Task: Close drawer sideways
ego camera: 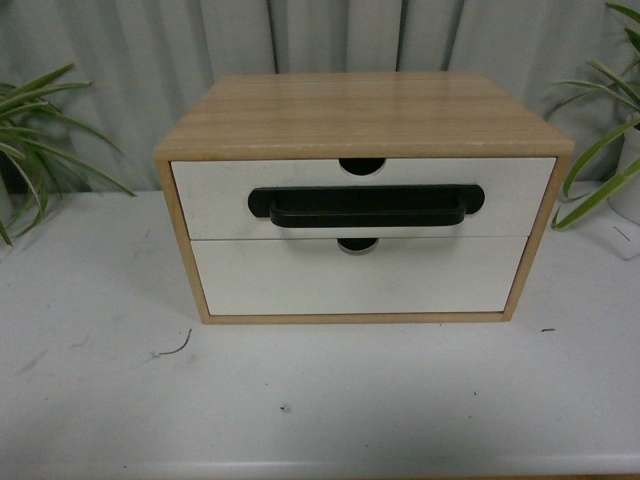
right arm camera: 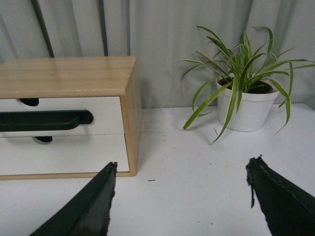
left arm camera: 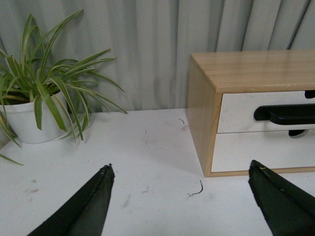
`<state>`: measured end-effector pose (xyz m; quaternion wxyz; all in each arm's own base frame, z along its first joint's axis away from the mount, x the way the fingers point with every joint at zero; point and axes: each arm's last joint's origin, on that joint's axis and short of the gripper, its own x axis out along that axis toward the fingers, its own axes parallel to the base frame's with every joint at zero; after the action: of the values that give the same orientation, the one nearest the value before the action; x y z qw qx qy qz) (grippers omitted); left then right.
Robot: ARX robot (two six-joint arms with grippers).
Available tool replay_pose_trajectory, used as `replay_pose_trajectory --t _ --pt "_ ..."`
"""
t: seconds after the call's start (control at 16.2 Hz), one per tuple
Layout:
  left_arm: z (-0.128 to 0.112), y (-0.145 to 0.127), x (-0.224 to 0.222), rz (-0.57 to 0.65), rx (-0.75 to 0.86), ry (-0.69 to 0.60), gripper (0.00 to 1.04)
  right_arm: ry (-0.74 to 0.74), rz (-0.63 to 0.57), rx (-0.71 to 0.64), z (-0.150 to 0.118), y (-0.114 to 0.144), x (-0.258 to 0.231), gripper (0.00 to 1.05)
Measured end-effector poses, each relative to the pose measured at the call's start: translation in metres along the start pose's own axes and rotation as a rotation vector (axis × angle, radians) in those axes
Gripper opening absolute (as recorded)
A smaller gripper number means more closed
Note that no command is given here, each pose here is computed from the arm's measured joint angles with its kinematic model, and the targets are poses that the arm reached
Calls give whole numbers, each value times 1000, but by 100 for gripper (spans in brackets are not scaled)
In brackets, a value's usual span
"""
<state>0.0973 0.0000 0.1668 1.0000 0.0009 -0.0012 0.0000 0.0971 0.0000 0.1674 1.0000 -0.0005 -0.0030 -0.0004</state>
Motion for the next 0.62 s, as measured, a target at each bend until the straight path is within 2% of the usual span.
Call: replay_pose_trajectory --t 0.06,0.12,0.25,0.62 --pt "0 0 0 0 0 0 96 0 0 0 0 0 0 91" --pt "0 0 0 0 1 0 100 0 0 0 0 0 0 100" --pt "0 0 0 0 0 0 98 0 0 0 0 0 0 97" --pt "0 0 0 0 0 0 98 0 0 0 0 0 0 98"
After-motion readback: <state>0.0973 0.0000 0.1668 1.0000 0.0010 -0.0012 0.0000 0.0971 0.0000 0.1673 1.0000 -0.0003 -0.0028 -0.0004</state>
